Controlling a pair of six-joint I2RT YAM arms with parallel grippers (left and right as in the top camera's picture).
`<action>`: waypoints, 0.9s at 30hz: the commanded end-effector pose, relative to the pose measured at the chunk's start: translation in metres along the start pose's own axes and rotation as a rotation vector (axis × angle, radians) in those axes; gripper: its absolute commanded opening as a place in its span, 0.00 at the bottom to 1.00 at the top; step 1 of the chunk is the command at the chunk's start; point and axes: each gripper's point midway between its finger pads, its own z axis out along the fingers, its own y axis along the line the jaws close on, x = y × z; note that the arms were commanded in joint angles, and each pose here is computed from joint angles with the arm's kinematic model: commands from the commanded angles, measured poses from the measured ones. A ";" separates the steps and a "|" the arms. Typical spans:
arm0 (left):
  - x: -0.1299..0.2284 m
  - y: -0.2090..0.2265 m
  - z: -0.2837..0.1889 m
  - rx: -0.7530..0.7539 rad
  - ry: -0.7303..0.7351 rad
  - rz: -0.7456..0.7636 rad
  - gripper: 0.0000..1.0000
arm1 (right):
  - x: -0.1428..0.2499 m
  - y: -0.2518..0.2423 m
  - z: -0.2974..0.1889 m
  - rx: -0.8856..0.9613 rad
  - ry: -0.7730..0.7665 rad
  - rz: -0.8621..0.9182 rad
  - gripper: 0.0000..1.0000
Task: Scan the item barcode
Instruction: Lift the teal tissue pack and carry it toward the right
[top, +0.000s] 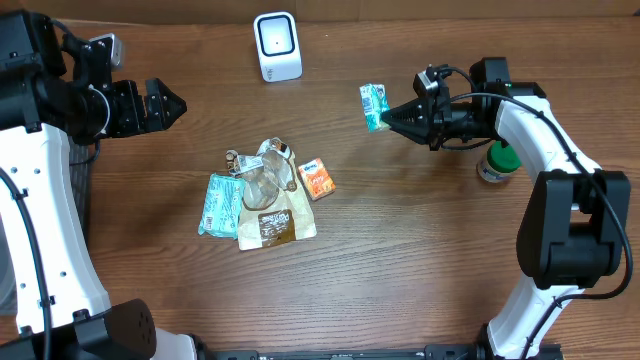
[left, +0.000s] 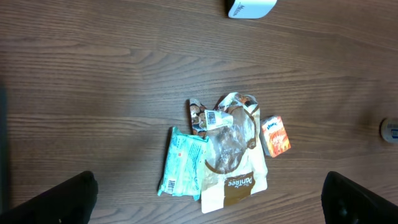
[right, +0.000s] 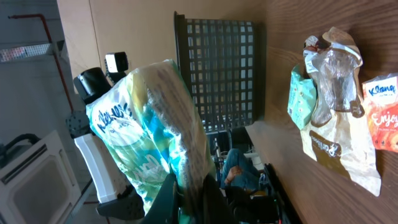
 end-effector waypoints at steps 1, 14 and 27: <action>-0.001 -0.004 -0.004 -0.002 -0.012 0.034 1.00 | -0.001 0.016 -0.003 -0.033 -0.001 -0.047 0.04; -0.001 -0.004 -0.004 -0.002 -0.012 0.034 1.00 | -0.001 0.016 -0.002 -0.033 -0.001 -0.047 0.04; -0.001 -0.004 -0.004 -0.002 -0.013 0.034 1.00 | 0.004 -0.038 0.022 0.287 0.018 0.011 0.04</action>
